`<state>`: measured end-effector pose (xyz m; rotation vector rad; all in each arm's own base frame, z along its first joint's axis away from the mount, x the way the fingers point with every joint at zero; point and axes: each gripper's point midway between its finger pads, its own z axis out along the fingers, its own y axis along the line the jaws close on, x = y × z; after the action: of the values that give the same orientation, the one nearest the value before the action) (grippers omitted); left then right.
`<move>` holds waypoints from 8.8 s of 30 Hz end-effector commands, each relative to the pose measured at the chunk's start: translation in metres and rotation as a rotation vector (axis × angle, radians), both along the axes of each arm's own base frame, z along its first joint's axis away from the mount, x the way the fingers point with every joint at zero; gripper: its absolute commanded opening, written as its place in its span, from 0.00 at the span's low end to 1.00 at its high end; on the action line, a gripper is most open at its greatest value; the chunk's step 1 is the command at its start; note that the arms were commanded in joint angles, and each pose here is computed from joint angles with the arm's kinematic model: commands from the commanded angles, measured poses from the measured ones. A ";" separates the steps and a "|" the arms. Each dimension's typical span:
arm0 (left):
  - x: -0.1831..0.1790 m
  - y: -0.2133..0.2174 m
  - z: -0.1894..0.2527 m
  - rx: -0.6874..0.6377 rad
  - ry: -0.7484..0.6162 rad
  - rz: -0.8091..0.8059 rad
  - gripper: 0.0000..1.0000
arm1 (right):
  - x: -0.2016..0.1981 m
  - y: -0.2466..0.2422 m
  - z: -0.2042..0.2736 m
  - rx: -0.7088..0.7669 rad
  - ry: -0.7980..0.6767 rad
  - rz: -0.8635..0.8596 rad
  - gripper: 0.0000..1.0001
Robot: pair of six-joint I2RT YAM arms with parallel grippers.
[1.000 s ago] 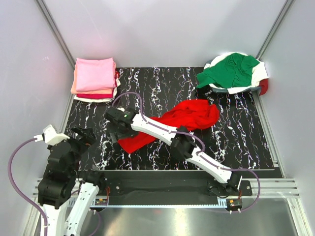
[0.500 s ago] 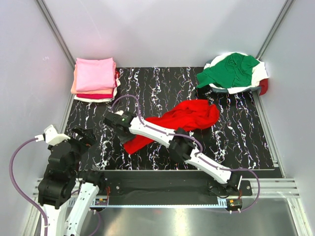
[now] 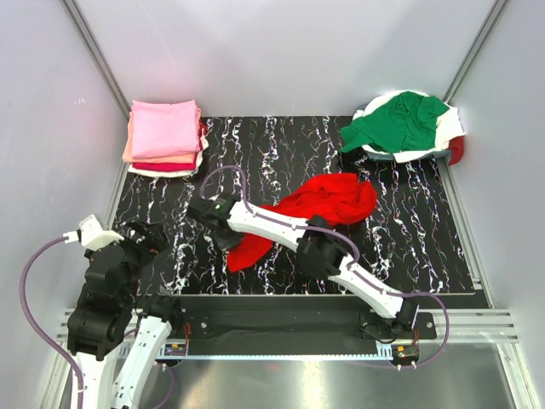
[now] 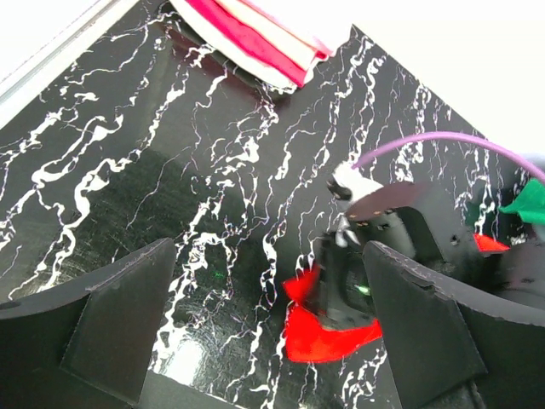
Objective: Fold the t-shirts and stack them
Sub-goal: Flatten the tshirt out
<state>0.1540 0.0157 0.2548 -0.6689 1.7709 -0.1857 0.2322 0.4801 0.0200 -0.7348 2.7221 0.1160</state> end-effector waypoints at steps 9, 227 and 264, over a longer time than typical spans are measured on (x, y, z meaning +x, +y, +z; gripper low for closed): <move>0.048 -0.046 0.023 0.017 -0.034 -0.245 0.96 | 0.090 -0.278 0.343 0.265 -0.540 -0.589 0.00; 0.056 -0.106 -0.105 -0.035 0.589 -0.426 0.83 | -0.037 -0.390 0.012 0.361 0.112 -1.140 0.36; 0.077 -0.083 -0.085 0.010 0.447 -0.466 0.86 | 0.173 -0.300 0.115 0.403 0.049 -0.819 0.62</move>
<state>0.2230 -0.0644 0.1609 -0.3191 2.3956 -0.3323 0.4208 0.1822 0.1210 0.5660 2.7444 0.4758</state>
